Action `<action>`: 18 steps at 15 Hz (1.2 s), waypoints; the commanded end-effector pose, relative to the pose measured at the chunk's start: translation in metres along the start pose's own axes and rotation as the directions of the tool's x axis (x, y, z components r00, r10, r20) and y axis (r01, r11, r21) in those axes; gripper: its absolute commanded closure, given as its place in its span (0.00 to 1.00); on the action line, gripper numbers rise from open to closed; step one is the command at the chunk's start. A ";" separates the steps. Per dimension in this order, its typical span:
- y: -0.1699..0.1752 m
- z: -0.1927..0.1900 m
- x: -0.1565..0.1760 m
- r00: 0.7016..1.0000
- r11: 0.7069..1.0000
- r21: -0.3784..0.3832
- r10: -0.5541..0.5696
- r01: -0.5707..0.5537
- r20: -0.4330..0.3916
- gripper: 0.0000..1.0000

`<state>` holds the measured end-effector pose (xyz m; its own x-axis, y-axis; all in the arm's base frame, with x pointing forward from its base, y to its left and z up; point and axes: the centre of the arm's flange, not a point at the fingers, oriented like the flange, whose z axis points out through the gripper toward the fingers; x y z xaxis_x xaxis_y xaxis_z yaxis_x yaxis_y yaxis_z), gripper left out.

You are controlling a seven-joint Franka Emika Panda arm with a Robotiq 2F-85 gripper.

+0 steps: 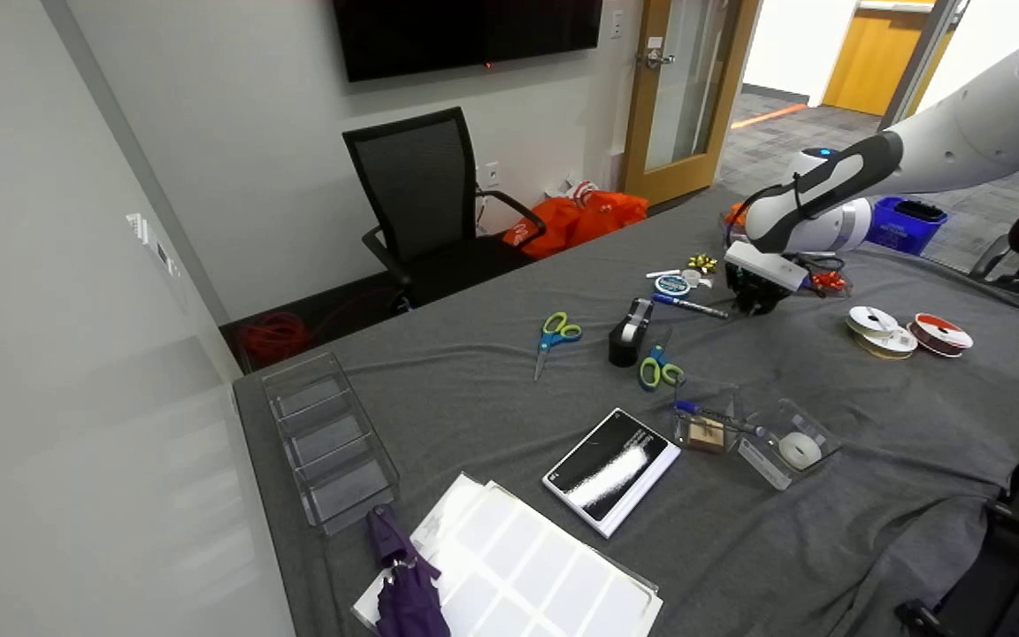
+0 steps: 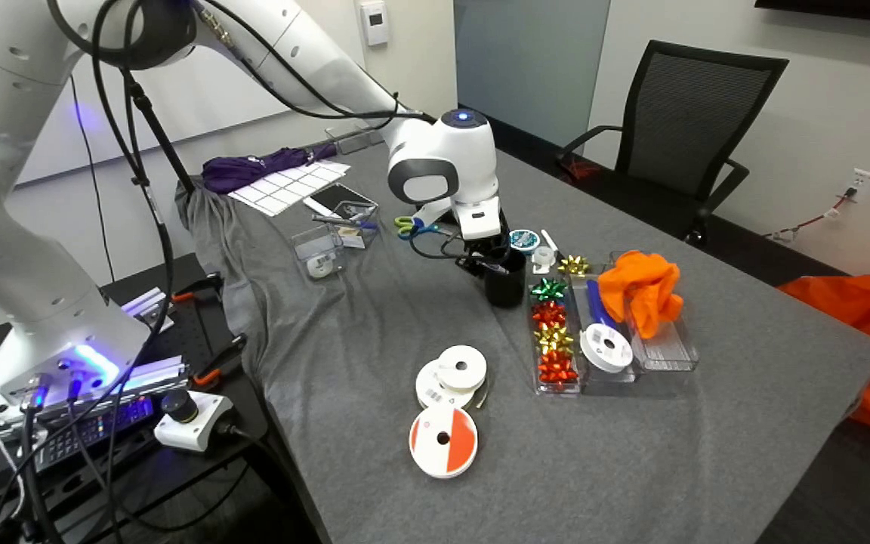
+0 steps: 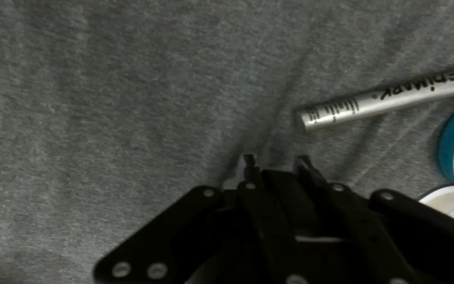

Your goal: Move the black cup to the front

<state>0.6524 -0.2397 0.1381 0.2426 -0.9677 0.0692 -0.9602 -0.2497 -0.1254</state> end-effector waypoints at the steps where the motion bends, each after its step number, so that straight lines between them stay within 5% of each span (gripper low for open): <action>1: -0.002 0.004 0.004 1.000 1.000 -0.008 0.008 -0.008 -0.020 0.98; 10: 0.012 -0.036 -0.016 1.000 1.000 -0.014 -0.028 0.028 0.011 0.95; 18: 0.068 -0.087 -0.050 0.971 0.977 -0.021 -0.210 0.214 0.114 0.95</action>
<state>0.6121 -0.2136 0.1791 0.3734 -0.9275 0.0194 -0.9223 -0.3734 -0.0999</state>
